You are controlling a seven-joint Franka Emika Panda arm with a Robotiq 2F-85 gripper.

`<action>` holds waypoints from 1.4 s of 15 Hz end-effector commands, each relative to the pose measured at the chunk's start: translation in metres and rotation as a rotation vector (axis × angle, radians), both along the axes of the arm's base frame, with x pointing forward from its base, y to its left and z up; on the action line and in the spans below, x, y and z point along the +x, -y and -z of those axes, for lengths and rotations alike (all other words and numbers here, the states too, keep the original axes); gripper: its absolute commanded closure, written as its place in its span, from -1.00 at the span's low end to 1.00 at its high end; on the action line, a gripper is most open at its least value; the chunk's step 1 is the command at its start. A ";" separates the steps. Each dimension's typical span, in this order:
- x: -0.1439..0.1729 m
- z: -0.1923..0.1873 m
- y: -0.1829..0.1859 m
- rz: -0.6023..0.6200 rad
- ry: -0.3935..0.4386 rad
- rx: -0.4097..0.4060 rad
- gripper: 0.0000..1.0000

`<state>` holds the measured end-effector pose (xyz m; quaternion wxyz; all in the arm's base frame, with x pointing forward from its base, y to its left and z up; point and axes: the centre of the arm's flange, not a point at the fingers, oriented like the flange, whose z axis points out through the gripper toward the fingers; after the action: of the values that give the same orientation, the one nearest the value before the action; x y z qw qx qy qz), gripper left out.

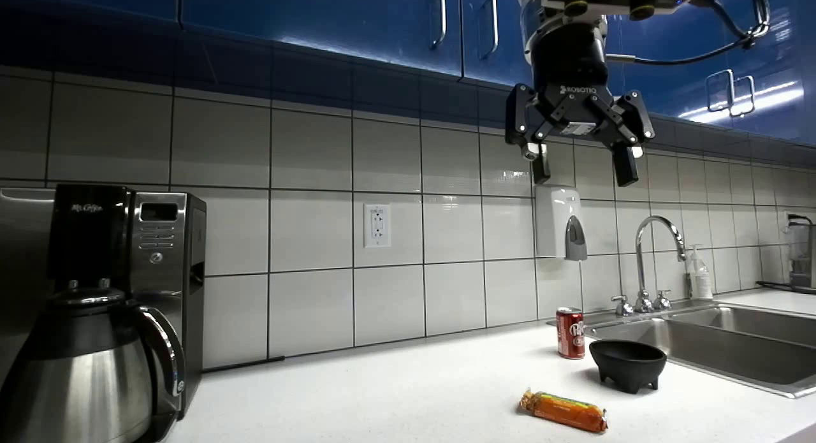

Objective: Put the orange packet in the black bowl

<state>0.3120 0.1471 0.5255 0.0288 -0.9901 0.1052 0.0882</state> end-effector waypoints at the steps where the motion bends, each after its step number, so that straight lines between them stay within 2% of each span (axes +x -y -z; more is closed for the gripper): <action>1: 0.002 0.020 0.001 -0.055 -0.009 -0.060 -1.00; 5: 0.006 0.041 0.001 -0.118 -0.026 -0.132 -1.00; 9: 0.014 0.062 0.007 -0.169 -0.038 -0.167 -1.00; 15: 0.043 0.091 0.024 -0.276 -0.007 -0.173 -1.00; 21: 0.076 0.110 0.048 -0.373 0.032 -0.139 -1.00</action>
<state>0.3707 0.1111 0.4225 -0.0562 -0.9946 -0.0459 0.0743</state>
